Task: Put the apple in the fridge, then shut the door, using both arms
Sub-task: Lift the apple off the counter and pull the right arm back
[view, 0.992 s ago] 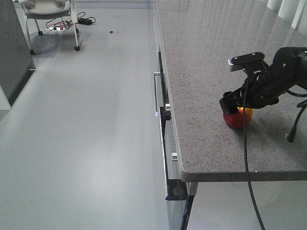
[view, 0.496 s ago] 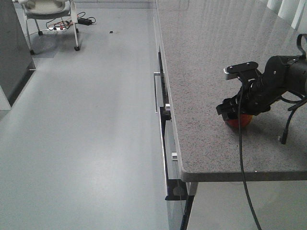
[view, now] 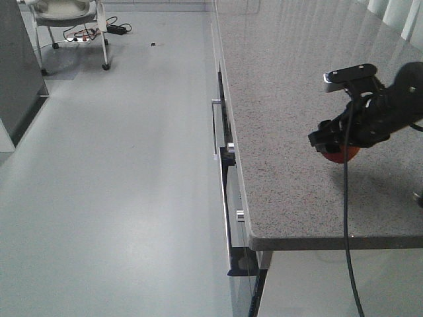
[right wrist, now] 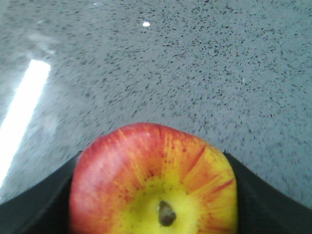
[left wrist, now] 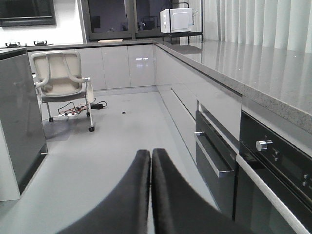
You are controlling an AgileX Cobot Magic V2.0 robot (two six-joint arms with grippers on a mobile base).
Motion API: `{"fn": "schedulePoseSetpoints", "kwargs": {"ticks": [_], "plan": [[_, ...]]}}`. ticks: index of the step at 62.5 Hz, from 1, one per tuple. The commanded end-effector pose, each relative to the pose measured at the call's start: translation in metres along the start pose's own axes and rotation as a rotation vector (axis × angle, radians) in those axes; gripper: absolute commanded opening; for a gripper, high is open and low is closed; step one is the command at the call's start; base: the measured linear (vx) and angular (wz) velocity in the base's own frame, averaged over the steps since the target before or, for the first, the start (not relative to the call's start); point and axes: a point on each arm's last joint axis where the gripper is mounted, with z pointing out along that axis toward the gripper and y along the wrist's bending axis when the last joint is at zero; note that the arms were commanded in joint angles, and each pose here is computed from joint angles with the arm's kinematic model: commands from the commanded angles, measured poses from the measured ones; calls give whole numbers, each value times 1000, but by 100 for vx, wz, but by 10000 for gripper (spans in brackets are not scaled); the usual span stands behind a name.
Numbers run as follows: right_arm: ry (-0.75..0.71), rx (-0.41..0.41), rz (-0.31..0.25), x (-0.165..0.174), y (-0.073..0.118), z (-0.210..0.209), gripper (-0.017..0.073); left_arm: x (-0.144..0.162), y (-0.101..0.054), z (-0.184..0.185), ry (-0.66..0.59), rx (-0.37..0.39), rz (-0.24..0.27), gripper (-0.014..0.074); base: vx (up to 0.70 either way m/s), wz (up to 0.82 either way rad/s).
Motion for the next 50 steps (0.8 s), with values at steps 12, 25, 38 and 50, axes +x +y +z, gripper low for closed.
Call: {"fn": "schedulePoseSetpoints", "kwargs": {"ticks": [12,25,38,50], "plan": [[-212,-22,-52,29,27,-71,356,0,0,-1,-65,4,-9,-6,0,0],[-263,-109,-145,58,72,-108,356,0,0,-1,-65,4,-9,-6,0,0],[-268,-219,-214,89,102,-146,356,0,0,-1,-65,4,-9,-6,0,0],[-286,-287,-203,118,110,-180,356,0,0,-1,-65,4,-9,-6,0,0]]}}
